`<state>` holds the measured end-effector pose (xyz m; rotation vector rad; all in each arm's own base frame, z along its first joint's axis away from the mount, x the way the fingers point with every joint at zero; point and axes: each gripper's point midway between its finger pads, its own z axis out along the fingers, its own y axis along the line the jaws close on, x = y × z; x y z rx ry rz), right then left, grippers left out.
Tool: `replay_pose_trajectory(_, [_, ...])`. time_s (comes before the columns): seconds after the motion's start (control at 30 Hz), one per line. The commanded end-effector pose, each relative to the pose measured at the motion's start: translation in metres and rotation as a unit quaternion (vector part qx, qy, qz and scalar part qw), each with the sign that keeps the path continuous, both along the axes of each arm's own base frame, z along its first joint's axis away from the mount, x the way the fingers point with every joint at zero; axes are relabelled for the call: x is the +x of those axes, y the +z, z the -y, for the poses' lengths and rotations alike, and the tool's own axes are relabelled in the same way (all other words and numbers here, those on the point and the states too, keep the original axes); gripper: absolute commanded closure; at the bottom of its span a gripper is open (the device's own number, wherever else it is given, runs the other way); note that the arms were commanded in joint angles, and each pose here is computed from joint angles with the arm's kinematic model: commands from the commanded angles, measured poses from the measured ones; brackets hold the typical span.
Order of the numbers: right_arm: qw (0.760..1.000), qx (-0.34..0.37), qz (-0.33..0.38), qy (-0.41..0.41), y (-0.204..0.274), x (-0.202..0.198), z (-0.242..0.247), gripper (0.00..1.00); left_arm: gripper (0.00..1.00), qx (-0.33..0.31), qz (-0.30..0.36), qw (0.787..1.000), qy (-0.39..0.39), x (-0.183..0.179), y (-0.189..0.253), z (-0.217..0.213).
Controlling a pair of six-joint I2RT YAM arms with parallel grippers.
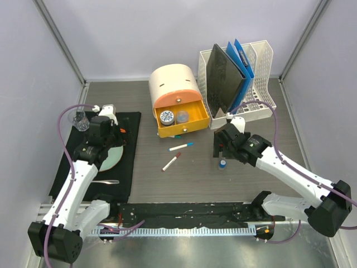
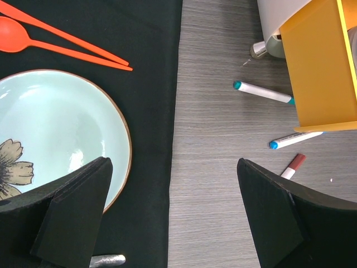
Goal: Organize the desk
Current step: Place the stationery in the drawer, then pick up the stationery from the center of the board.
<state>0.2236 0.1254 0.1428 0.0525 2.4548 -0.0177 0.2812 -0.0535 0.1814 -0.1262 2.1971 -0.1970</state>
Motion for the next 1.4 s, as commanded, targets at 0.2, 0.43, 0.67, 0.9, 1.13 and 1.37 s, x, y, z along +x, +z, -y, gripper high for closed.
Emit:
replay_pose_trajectory(0.2, [0.996, 0.082, -0.016, -0.021, -0.02, -0.019, -0.011, 0.22, 0.0, -0.015, 0.011, 1.0, -0.005, 0.005, 0.009, 0.005])
replay_pose_trajectory(0.43, [0.997, 0.062, -0.034, -0.015, -0.039, -0.013, -0.017, 0.58, 0.0, -0.014, 0.008, 1.0, -0.005, 0.005, 0.008, 0.004])
replay_pose_trajectory(0.67, [0.997, 0.055, -0.043, -0.018, -0.049, -0.009, -0.02, 0.43, 0.0, -0.011, 0.011, 1.0, -0.001, 0.005, 0.01, 0.002])
replay_pose_trajectory(0.9, [0.998, 0.049, -0.046, -0.02, -0.058, -0.006, -0.021, 0.43, 0.0, -0.011, 0.012, 1.0, -0.002, 0.005, 0.01, 0.003])
replay_pose_trajectory(1.13, [0.998, 0.039, -0.046, -0.024, -0.067, -0.005, -0.017, 0.45, 0.0, -0.011, 0.01, 1.0, -0.002, 0.004, 0.009, 0.003])
replay_pose_trajectory(1.37, [0.998, 0.037, -0.053, -0.023, -0.073, -0.008, -0.015, 0.48, 0.0, -0.01, 0.008, 1.0, -0.001, 0.004, 0.009, 0.002])
